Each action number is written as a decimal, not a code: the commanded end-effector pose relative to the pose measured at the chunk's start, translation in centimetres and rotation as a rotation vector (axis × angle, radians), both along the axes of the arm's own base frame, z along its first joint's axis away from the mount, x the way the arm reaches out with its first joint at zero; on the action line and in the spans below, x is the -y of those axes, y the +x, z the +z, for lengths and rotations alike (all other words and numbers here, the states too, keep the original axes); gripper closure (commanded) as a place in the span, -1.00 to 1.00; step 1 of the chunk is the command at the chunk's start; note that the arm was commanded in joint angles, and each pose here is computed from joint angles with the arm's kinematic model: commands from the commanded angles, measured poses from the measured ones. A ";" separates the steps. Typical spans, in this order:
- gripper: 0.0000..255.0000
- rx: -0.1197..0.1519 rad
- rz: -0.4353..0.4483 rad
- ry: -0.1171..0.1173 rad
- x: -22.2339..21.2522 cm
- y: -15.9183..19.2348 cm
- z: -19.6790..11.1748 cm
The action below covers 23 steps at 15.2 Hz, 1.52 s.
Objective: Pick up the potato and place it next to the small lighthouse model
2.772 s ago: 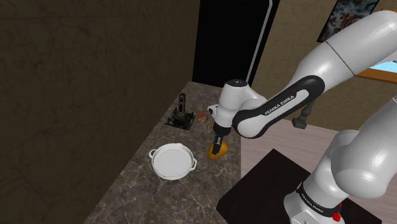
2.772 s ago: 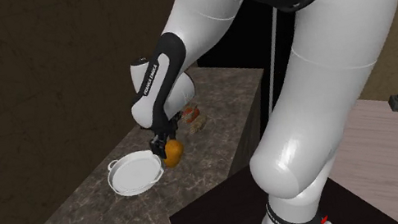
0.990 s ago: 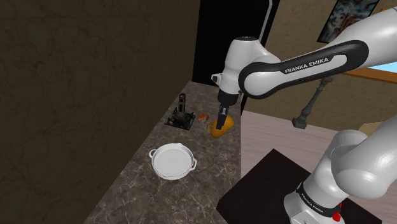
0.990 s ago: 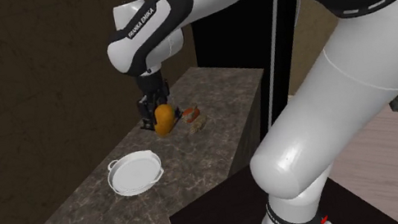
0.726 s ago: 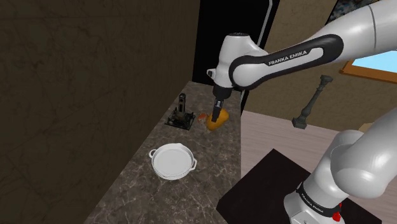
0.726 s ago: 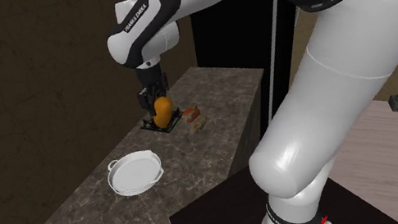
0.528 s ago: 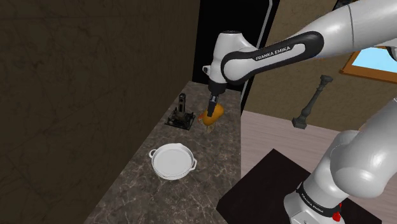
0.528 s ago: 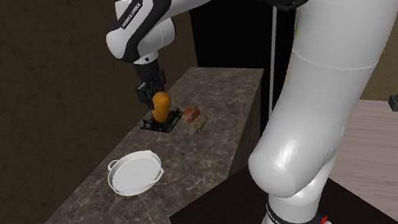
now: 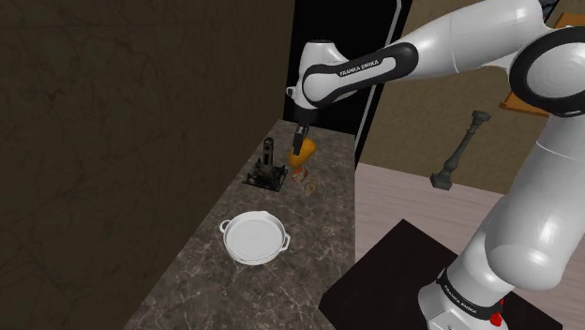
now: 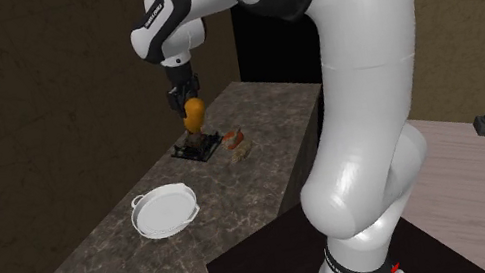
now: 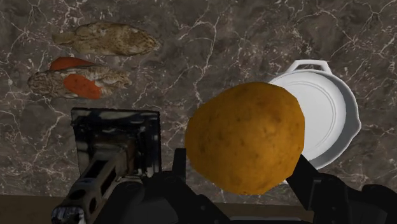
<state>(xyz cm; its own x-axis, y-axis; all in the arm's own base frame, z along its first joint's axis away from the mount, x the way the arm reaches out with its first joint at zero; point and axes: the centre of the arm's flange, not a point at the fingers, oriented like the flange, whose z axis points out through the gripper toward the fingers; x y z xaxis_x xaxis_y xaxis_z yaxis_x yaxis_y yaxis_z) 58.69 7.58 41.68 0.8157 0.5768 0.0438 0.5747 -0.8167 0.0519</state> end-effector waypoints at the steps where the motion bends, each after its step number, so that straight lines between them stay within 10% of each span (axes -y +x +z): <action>1: 1.00 0.001 0.001 0.000 1.3 2.6 0.2; 23: 1.00 0.001 0.001 0.000 1.5 3.2 -10.8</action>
<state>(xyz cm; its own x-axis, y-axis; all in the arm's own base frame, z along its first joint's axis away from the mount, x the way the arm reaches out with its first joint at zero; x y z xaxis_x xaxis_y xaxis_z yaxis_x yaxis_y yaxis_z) 61.74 5.98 31.32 0.8152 0.5775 0.0435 0.5754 -0.8162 0.0523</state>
